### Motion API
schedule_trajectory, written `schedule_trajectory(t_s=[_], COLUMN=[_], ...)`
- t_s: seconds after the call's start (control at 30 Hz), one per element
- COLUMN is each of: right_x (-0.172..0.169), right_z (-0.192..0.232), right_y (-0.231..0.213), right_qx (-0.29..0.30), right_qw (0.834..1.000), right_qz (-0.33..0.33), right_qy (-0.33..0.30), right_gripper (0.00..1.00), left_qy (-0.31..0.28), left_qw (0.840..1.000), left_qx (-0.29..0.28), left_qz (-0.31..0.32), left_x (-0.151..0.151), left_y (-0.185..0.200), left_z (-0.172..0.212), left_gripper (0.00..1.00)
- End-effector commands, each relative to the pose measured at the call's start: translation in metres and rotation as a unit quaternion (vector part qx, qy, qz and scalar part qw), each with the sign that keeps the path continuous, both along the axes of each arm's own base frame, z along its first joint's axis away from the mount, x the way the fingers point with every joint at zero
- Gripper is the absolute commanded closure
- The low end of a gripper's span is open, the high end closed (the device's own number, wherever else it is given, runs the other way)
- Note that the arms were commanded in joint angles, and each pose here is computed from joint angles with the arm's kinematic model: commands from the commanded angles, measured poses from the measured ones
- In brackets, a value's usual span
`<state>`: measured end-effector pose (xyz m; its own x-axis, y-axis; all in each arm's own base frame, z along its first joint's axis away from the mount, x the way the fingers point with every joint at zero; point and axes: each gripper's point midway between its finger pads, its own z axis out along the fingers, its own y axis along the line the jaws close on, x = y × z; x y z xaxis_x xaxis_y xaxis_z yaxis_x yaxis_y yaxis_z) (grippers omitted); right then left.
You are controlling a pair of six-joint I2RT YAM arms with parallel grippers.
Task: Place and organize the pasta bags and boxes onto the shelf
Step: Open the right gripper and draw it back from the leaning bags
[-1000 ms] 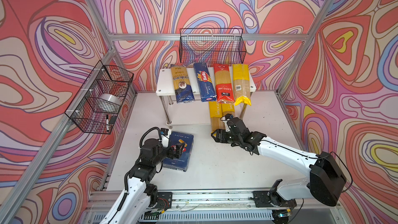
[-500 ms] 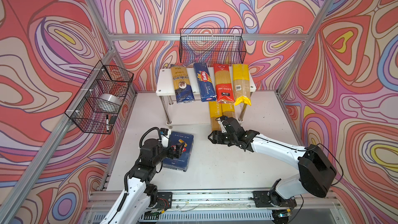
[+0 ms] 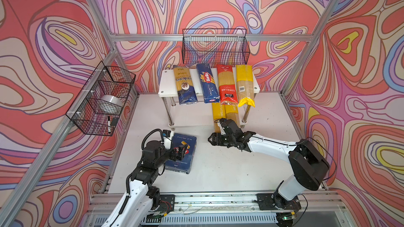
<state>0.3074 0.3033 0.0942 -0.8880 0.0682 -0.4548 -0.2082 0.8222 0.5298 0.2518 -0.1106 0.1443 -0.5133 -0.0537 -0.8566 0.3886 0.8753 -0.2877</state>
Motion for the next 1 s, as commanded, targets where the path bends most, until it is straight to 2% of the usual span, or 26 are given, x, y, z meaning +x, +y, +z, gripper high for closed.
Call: schedule_trajectory(t_s=[0.0,0.3,0.6,0.97], right_x=[0.016,0.031,0.042,0.038], right_z=[0.007,0.009,-0.004,0.007], right_y=[0.005,0.002,0.013,0.011], right_qx=[0.012,0.015,0.017,0.019], right_qw=[0.999,0.997,0.997,0.997], right_qz=[-0.018,-0.047,-0.048,-0.038], right_qy=[-0.031,-0.064,-0.058,-0.070], right_gripper=[0.21,0.21,0.21,0.20], left_qy=[-0.010,-0.009,-0.009,-0.006], left_qw=[1.000,1.000,1.000,1.000], left_qx=[-0.003,-0.002,-0.003,-0.002], left_qz=[0.003,0.004,0.005,0.006], left_x=[0.003,0.004,0.004,0.004], left_y=[0.000,0.000,0.000,0.000], left_z=[0.008,0.007,0.007,0.006], left_gripper=[0.00,0.00,0.00,0.00])
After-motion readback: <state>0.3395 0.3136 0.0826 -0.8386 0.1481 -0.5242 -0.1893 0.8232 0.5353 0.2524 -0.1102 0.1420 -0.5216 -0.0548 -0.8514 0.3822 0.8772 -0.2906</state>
